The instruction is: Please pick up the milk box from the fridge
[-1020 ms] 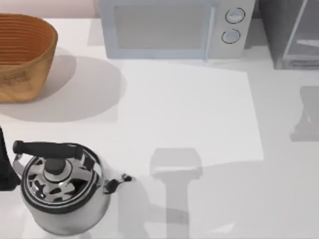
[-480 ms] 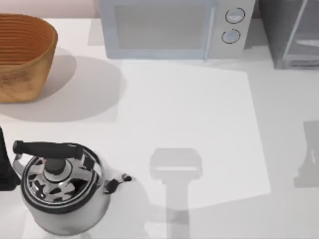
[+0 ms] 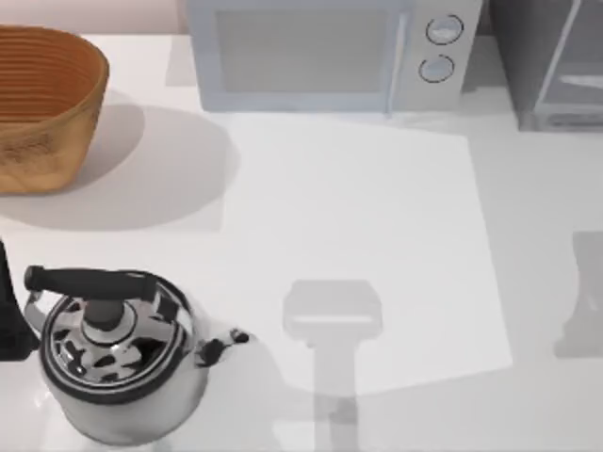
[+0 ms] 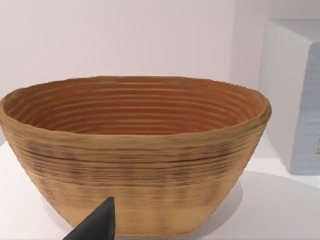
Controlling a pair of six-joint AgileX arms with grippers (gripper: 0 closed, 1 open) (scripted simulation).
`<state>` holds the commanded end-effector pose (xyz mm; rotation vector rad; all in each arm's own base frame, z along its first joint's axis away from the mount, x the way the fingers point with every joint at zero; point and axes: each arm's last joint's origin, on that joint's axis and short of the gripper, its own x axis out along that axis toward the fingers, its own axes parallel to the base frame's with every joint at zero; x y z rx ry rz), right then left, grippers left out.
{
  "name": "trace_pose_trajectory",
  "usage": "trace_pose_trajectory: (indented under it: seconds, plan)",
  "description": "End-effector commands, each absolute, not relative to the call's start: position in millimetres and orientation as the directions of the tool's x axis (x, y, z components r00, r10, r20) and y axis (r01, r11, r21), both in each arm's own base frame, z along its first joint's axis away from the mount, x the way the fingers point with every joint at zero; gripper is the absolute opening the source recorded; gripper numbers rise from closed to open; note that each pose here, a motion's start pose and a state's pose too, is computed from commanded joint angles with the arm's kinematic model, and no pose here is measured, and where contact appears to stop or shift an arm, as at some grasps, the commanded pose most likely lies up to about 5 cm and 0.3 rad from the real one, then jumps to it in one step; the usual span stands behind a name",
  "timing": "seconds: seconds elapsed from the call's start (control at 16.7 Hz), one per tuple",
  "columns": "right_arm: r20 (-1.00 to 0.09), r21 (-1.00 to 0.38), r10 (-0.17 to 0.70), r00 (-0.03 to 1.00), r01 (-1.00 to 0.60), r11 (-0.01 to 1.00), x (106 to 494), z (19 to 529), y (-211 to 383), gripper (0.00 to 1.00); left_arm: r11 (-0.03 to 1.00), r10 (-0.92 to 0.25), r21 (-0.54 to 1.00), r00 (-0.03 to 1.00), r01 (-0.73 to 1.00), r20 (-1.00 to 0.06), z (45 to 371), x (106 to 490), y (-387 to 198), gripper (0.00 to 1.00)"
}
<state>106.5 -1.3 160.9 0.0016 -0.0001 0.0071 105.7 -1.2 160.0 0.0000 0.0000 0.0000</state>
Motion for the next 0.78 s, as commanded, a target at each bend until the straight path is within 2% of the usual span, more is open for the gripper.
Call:
trace_pose_trajectory:
  seconds: [0.3,0.78]
  plan:
    - [0.018,-0.006,0.131,0.991,-0.131,0.991,119.0,169.0,-0.1,0.00,1.000,0.000,0.000,1.000,0.000,0.000,160.0,105.7,-1.2,1.00]
    - [-0.015,0.012,0.446,0.895,-0.445,0.895,163.7,156.4,-3.4,0.00,1.000,0.000,0.000,1.000,0.000,0.000,160.0,105.7,-1.2,1.00]
